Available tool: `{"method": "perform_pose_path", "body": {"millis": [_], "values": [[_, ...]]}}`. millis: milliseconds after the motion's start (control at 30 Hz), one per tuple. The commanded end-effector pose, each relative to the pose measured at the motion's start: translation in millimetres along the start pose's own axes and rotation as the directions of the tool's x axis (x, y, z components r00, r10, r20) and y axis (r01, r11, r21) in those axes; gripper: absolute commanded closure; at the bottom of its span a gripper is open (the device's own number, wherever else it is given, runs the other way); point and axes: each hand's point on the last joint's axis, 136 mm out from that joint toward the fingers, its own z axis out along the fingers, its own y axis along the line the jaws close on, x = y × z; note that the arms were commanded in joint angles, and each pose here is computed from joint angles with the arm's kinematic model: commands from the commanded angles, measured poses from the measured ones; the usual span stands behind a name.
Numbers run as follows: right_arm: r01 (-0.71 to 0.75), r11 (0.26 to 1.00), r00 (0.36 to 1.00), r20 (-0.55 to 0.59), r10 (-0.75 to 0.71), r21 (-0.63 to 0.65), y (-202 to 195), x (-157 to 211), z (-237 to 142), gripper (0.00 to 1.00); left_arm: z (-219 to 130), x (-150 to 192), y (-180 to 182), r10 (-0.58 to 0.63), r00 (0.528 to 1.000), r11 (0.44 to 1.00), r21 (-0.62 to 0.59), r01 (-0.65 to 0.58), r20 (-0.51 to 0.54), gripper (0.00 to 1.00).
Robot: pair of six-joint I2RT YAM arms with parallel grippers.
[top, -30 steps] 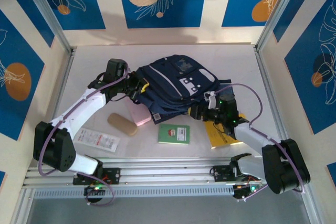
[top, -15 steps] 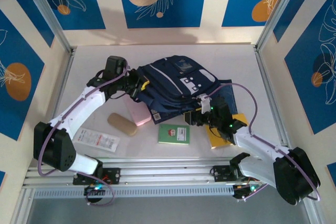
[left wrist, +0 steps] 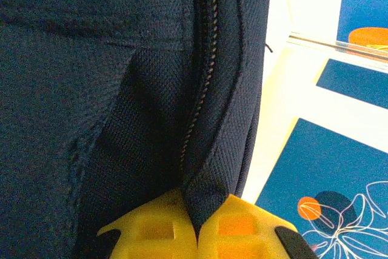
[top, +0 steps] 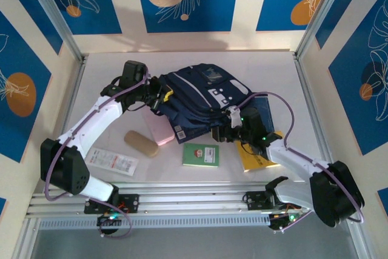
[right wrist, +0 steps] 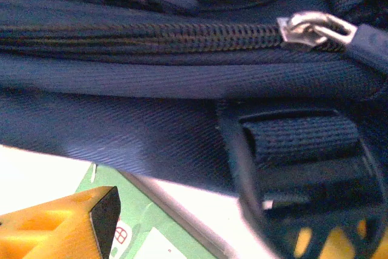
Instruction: Pack the student bag
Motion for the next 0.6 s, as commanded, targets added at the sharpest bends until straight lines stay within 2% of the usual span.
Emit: {"method": "perform_pose_path", "body": {"millis": [0, 233, 567], "values": [[-0.007, 1.0, 1.0, 0.019, 0.007, -0.02, 4.1, -14.0, 2.2, 0.31, -13.3, 24.0, -33.3, 0.03, 0.996, 0.996, 0.09, -0.023, -0.086, 1.0], [-0.017, 0.997, 1.0, 0.014, 0.018, -0.071, 16.3, -21.4, 4.6, 0.32, -12.7, 24.7, -34.0, 0.025, 0.996, 0.996, 0.09, -0.017, -0.089, 1.0], [-0.048, 0.998, 0.999, 0.0, 0.048, -0.028, 8.5, -22.9, 12.6, 0.51, -13.2, 26.3, -32.7, 0.023, 0.996, 0.996, 0.089, -0.015, -0.088, 1.0]]}}
